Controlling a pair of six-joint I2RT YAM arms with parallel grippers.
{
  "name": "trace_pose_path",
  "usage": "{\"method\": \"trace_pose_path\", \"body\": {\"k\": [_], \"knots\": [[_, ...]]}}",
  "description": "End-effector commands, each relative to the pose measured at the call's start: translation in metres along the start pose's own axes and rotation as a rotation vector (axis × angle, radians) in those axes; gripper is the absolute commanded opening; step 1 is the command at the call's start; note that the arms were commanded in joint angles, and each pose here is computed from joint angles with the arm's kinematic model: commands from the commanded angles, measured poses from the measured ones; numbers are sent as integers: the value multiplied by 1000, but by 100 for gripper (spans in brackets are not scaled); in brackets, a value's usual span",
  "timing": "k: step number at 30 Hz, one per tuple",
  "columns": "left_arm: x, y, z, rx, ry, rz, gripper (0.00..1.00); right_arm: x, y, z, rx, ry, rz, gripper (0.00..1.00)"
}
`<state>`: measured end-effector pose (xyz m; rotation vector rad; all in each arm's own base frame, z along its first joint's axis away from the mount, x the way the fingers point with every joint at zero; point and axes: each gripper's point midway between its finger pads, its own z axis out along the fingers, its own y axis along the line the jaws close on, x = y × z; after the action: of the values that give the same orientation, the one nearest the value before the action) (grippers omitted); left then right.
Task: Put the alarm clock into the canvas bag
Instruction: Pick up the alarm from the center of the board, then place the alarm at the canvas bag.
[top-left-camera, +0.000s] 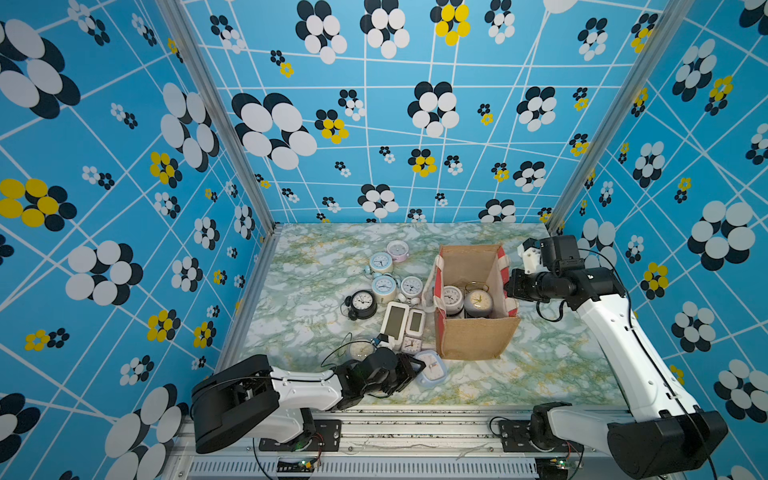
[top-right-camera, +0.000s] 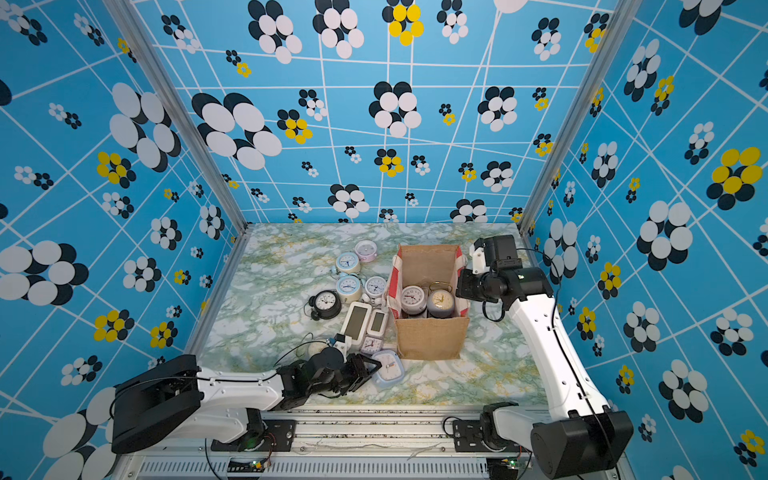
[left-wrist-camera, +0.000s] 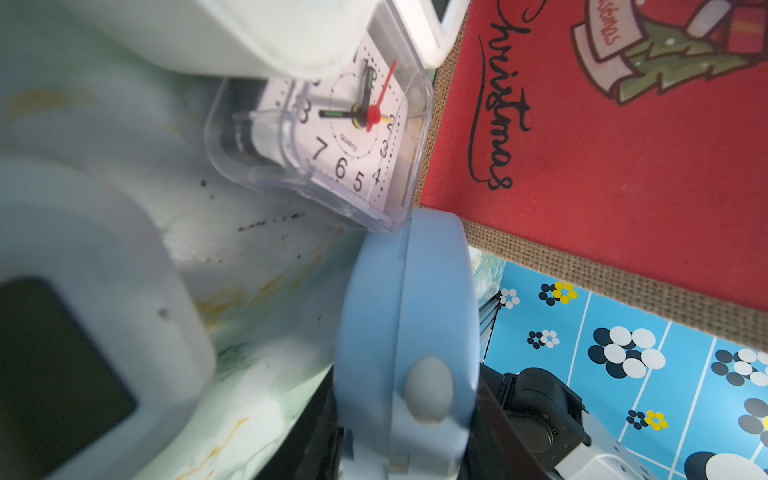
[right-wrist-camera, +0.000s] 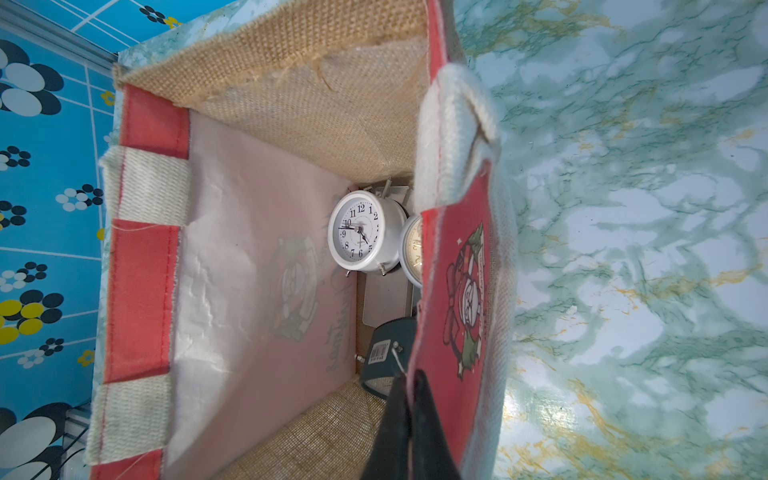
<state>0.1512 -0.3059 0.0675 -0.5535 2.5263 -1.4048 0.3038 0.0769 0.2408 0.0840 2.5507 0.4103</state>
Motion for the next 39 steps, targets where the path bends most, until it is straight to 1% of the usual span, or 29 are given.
{"method": "trace_pose_path", "body": {"k": [1, 4, 8, 11, 14, 19, 25, 29, 33, 35, 37, 39], "knots": [[-7, -13, -15, -24, -22, 57, 20, 2, 4, -7, -14, -1, -17, 0], [-19, -20, -35, -56, -53, 99, 19, 3, 2, -5, -9, 3, -14, 0], [-44, -32, -70, -83, -108, 134, 17, 7, 1, -4, -4, 12, -14, 0], [-63, -45, -91, -79, -137, 149, 15, 9, -2, -4, 7, 19, -10, 0], [-76, -63, -102, -57, -132, 175, 14, 15, -5, -2, 17, 36, -8, 0], [-101, -101, -111, -36, -120, 244, 13, 22, -6, 1, 17, 59, 0, 0], [-135, -162, -124, 40, -103, 362, 11, 27, -7, -1, 25, 83, -1, 0], [-142, -209, -127, 94, -54, 491, 9, 27, -11, -8, 53, 70, 6, 0], [-143, -253, -125, 181, 4, 585, 8, 25, -13, -13, 74, 62, 18, 0], [-141, -272, -121, 218, 41, 632, 6, 26, -16, -15, 91, 65, 26, 11], [-137, -285, -115, 232, 77, 673, 6, 28, -19, -16, 109, 77, 31, 15], [-129, -294, -104, 243, 131, 714, 5, 29, -22, -19, 128, 83, 36, 16]]}}
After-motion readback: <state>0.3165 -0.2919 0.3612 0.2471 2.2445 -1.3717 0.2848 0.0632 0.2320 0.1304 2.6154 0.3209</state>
